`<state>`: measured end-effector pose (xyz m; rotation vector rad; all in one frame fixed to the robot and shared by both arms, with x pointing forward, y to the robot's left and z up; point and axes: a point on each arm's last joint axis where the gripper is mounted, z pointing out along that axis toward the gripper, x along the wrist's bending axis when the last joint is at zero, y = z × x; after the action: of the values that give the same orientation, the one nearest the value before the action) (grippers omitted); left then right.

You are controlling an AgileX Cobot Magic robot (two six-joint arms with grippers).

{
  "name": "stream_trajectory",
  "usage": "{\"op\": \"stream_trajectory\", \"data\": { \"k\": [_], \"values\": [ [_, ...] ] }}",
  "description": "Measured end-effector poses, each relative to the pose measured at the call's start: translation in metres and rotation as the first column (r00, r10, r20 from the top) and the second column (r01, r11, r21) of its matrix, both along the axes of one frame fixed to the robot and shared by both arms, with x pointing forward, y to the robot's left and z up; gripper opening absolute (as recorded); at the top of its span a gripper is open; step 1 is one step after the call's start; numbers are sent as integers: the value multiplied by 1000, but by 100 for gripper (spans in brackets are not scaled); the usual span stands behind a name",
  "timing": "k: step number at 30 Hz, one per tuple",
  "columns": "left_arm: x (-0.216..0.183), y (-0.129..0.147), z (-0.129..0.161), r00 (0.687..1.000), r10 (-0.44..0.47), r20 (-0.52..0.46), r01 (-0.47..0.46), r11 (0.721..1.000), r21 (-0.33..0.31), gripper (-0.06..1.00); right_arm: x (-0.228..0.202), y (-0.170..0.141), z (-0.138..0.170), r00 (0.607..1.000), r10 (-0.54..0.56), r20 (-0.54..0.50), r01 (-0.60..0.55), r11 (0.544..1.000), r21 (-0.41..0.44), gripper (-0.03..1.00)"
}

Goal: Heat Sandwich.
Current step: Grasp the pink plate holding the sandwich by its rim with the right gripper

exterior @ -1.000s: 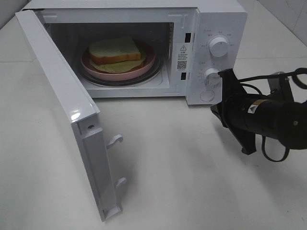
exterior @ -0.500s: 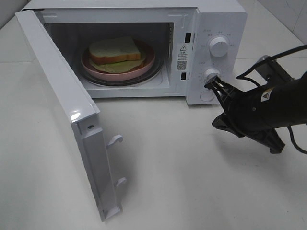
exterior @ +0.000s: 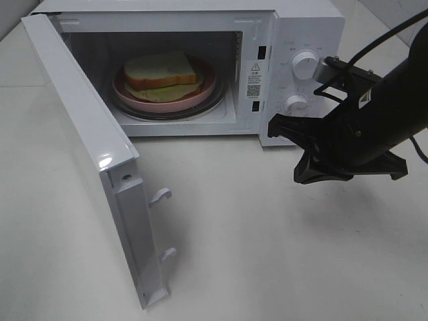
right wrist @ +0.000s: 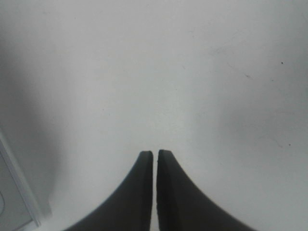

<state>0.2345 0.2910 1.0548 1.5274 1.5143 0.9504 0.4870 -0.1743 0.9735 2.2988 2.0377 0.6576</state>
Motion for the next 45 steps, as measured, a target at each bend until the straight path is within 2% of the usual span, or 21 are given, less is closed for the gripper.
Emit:
{"op": "stream_trajectory", "data": {
  "k": [7, 12, 15, 16, 18, 20, 21, 24, 25, 26, 28, 29, 30, 31, 32, 33, 34, 35, 39, 43, 45],
  "values": [
    [0, 0, 0, 1000, 0, 0, 0, 1000, 0, 97, 3, 2, 14, 977, 214, -7, -214, 973, -84, 7],
    [0, 0, 0, 1000, 0, 0, 0, 1000, 0, 97, 3, 2, 22, 905, 426, -16, -423, 893, -152, 7],
    [0, 0, 0, 1000, 0, 0, 0, 1000, 0, 97, 0, 2, 24, 797, 603, -32, -596, 777, -203, 8],
    [0, 0, 0, 1000, 0, 0, 0, 1000, 0, 97, 0, 2, 24, 797, 603, -32, -596, 777, -203, 8],
    [0, 0, 0, 1000, 0, 0, 0, 1000, 0, 97, -1, 2, 25, 690, 723, -37, -708, 664, -241, 8],
    [0, 0, 0, 1000, 0, 0, 0, 1000, 0, 97, -1, 2, 25, 659, 751, -37, -734, 631, -251, 8],
    [0, 0, 0, 1000, 0, 0, 0, 1000, 0, 97, -1, 2, 25, 578, 815, -36, -789, 547, -279, 8],
    [0, 0, 0, 1000, 0, 0, 0, 1000, 0, 97, -1, 2, 25, 450, 892, -42, -853, 416, -316, 8],
    [0, 0, 0, 1000, 0, 0, 0, 1000, 0, 97, -1, 2, 25, 450, 892, -42, -853, 416, -316, 8],
    [0, 0, 0, 1000, 0, 0, 0, 1000, 0, 97, -1, 2, 25, 357, 933, -47, -883, 321, -342, 8],
    [0, 0, 0, 1000, 0, 0, 0, 1000, 0, 97, -1, 1, 25, 243, 968, -58, -905, 205, -372, 9],
    [0, 0, 0, 1000, 0, 0, 0, 1000, 0, 97, -1, 1, 25, 243, 968, -58, -905, 205, -372, 9],
    [0, 0, 0, 1000, 0, 0, 0, 1000, 0, 97, -1, 1, 25, 122, 990, -75, -912, 82, -402, 9],
    [0, 0, 0, 1000, 0, 0, 0, 1000, 0, 97, -1, 1, 24, 57, 995, -87, -909, 16, -417, 9],
    [0, 0, 0, 1000, 0, 0, 0, 1000, 0, 97, -1, 1, 24, 4, 995, -98, -902, -38, -429, 9],
    [0, 0, 0, 1000, 0, 0, 0, 1000, 0, 97, -1, 1, 24, 4, 995, -98, -902, -38, -429, 9],
    [0, 0, 0, 1000, 0, 0, 0, 1000, 0, 97, -1, 0, 24, -99, 988, -120, -882, -142, -449, 9],
    [0, 0, 0, 1000, 0, 0, 0, 1000, 0, 97, -1, 0, 24, -143, 981, -130, -869, -188, -458, 10],
    [0, 0, 0, 1000, 0, 0, 0, 1000, 0, 97, 1, 0, 25, -216, 966, -145, -835, -260, -485, 17],
    [0, 0, 0, 1000, 0, 0, 0, 1000, 0, 97, 2, 1, 25, -218, 965, -145, -824, -261, -503, 29],
    [0, 0, 0, 1000, 0, 0, 0, 1000, 0, 97, 3, 1, 25, -210, 967, -142, -822, -253, -509, 46]
  ]
}}
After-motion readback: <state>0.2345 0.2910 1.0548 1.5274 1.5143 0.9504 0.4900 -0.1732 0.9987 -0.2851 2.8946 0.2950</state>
